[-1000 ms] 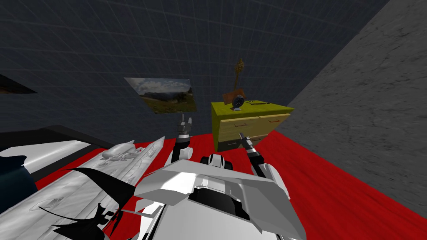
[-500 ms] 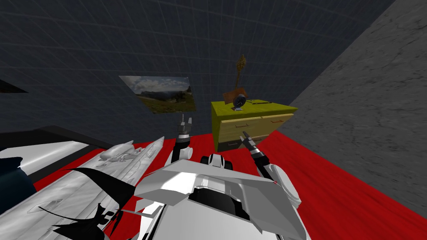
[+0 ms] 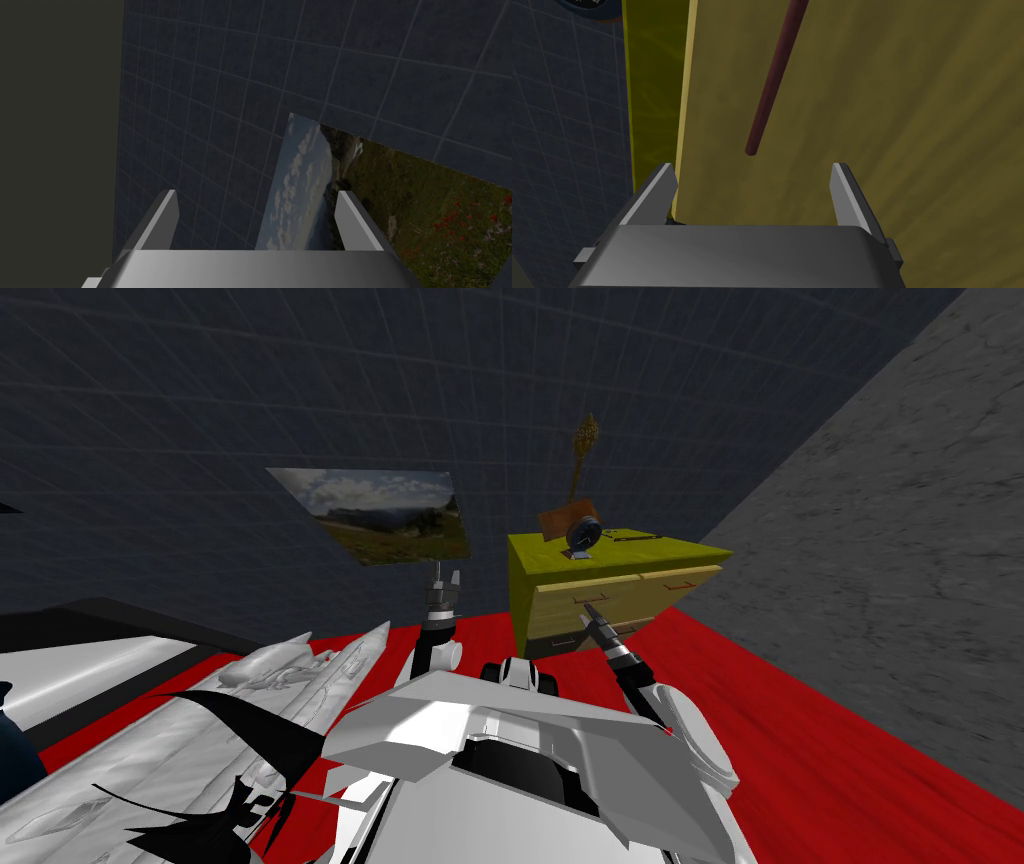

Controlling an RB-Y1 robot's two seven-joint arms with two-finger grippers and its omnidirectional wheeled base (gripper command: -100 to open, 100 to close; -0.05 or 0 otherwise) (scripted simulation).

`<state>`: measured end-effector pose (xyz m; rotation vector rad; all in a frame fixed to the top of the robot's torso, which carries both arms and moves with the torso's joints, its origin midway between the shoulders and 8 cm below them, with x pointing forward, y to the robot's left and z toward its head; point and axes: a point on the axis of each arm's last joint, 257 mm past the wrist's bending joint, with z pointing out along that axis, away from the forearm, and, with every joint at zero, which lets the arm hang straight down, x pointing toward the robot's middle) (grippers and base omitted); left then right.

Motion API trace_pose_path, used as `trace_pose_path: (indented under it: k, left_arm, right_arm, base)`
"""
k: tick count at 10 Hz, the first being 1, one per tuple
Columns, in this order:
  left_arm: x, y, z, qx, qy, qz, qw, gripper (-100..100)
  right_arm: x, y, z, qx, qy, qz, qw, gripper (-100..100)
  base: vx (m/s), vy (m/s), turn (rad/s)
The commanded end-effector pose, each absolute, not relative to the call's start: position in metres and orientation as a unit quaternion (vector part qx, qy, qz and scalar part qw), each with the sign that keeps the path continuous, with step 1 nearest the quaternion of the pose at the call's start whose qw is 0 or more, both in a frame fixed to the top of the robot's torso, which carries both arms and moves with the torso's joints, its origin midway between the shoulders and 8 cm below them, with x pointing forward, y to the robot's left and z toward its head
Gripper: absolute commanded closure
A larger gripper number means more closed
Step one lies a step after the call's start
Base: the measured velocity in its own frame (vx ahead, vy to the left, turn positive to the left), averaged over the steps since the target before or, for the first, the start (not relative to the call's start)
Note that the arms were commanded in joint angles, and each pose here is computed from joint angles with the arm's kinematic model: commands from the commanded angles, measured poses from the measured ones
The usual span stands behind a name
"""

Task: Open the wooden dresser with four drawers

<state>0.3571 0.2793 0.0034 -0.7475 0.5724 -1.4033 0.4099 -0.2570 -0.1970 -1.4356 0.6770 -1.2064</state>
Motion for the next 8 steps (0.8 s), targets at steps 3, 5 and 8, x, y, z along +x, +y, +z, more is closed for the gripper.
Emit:
trace_pose_path:
  k: [3,5,8]
  left_arm:
    - [0.357,0.279,0.003,-0.331,0.253,-0.621,0.664,0]
    - [0.357,0.279,0.003,-0.331,0.253,-0.621,0.664,0]
    - [0.357,0.279,0.004,-0.331,0.253,-0.621,0.664,0]
  right_arm:
    - [0.411,-0.250,-0.194,-0.582,0.302,-0.520,0.547,-100]
    - [0.412,-0.245,-0.193,-0.566,0.316,-0.521,0.555,-100]
    - [0.415,-0.250,-0.187,-0.564,0.320,-0.523,0.554,-100]
  base:
    - [0.044,0.006,0.000]
    - [0.000,0.000,0.000]
    - [0.016,0.013,0.011]
